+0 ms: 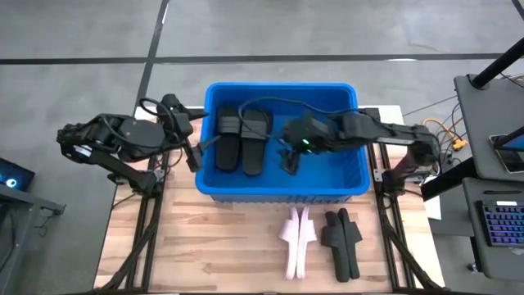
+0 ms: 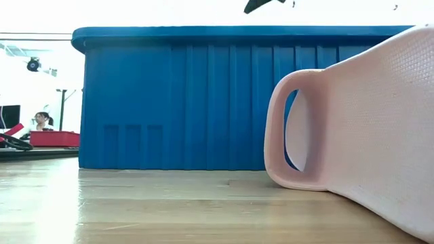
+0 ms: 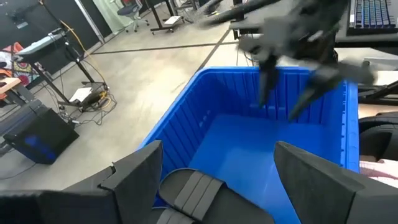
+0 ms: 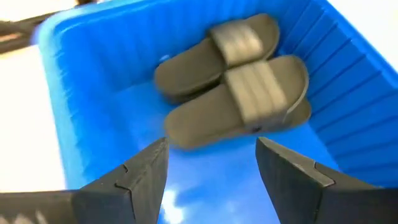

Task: Pick and place slides into bin
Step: Put the pink slides into the blue bin

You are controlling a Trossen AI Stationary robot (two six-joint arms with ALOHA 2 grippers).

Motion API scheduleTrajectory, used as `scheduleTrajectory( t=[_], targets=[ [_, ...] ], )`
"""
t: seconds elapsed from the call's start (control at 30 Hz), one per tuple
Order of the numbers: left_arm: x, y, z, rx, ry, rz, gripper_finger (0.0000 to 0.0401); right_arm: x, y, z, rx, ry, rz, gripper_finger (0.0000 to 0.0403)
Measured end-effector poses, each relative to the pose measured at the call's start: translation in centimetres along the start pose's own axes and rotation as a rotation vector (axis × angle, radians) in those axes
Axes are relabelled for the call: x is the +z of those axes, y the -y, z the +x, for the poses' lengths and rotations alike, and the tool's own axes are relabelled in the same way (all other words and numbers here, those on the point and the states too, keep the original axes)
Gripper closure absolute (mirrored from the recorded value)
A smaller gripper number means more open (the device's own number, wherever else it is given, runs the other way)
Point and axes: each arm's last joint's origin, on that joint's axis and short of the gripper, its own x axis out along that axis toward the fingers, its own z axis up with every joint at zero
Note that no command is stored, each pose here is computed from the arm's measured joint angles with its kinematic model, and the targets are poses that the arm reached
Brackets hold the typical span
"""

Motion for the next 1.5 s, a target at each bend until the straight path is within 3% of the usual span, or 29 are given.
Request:
scheduleTrajectory(
  t=[0.23,0.53,0.77,0.93,1.17,1.5],
  targets=[
    [0.5,0.8,0.7,0.001,0.029,-0.031,0.0111,-3.2,-2.0,-7.4,-0.027,0.067,0.063,0.017],
    [2.0,2.8,2.7,-0.008,0.108,-0.076,0.0111,-6.6,-3.9,-15.4,0.081,0.281,0.08,0.0173],
    [2.7,4.8,4.5,-0.015,0.15,-0.119,0.0111,-9.2,-5.3,-18.9,0.235,0.307,0.035,0.0175],
    [3.0,6.2,5.8,-0.018,0.168,-0.139,0.0111,-11.5,-5.9,-20.2,0.32,0.204,-0.056,0.0177],
    [2.8,7.0,6.4,-0.022,0.155,-0.121,0.0111,-14.6,-6.1,-20.5,0.373,-0.13,-0.075,0.0177],
    [2.7,7.6,6.9,-0.022,0.147,-0.151,0.0111,-18.4,-8.2,-20.3,0.361,-0.228,-0.107,0.0177]
  ],
)
